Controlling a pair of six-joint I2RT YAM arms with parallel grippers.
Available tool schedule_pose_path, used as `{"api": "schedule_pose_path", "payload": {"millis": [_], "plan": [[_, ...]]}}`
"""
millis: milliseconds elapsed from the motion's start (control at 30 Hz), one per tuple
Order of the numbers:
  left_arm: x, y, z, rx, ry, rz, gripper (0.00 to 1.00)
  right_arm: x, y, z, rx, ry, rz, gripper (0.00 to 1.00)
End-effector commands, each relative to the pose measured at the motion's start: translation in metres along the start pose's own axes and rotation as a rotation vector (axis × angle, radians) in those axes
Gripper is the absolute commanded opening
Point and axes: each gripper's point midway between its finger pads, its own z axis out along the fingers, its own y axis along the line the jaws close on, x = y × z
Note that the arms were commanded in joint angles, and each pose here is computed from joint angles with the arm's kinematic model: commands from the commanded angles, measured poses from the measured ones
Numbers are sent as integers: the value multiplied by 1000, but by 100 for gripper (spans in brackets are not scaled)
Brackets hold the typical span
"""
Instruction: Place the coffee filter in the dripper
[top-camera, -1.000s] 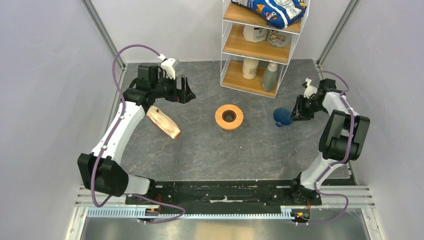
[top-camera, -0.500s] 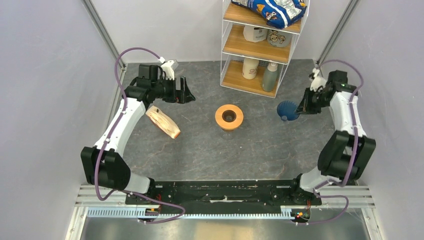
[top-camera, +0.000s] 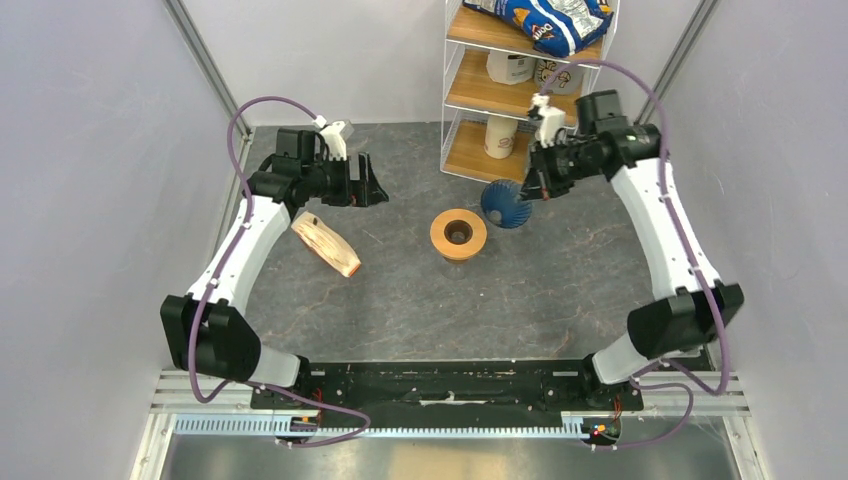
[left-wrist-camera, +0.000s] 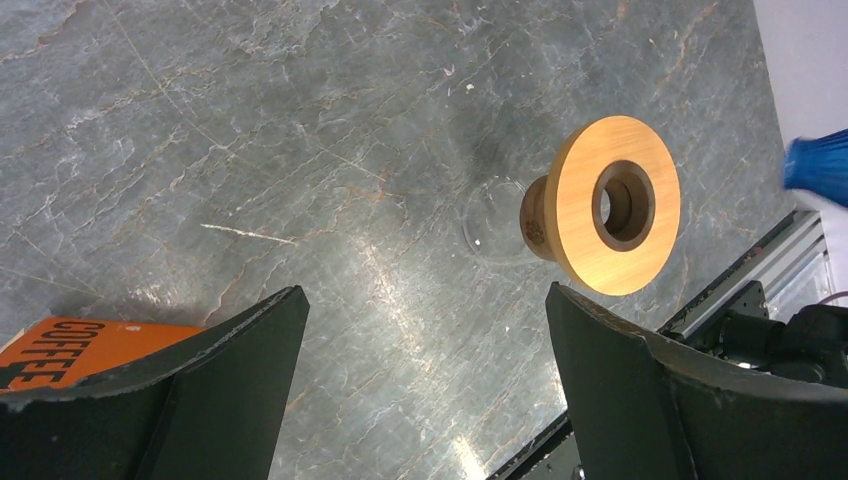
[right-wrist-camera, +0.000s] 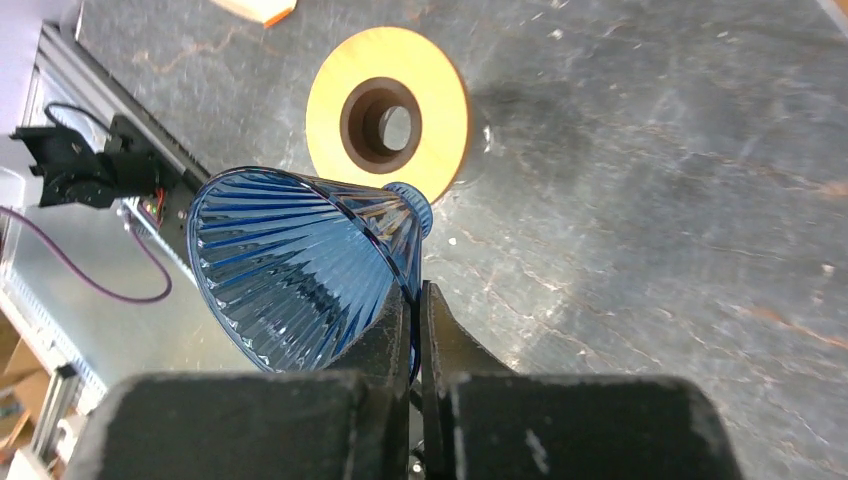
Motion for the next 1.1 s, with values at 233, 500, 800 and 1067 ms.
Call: {"api": "schedule_pose_path", "payload": {"millis": [233, 500, 800, 1067], "plan": [[-10, -8, -16, -12, -50, -11, 98, -19, 31, 65, -114, 99, 9, 0], [-10, -6, -11, -6, -46, -20, 98, -12, 41, 83, -120, 138, -2, 0], [-6, -6, -9, -2, -42, -29, 98, -9, 39, 99, -108, 154, -7, 0], [-5, -5, -8, -4, -42, -24, 99, -6, 31, 108, -89, 174, 3, 0]]}}
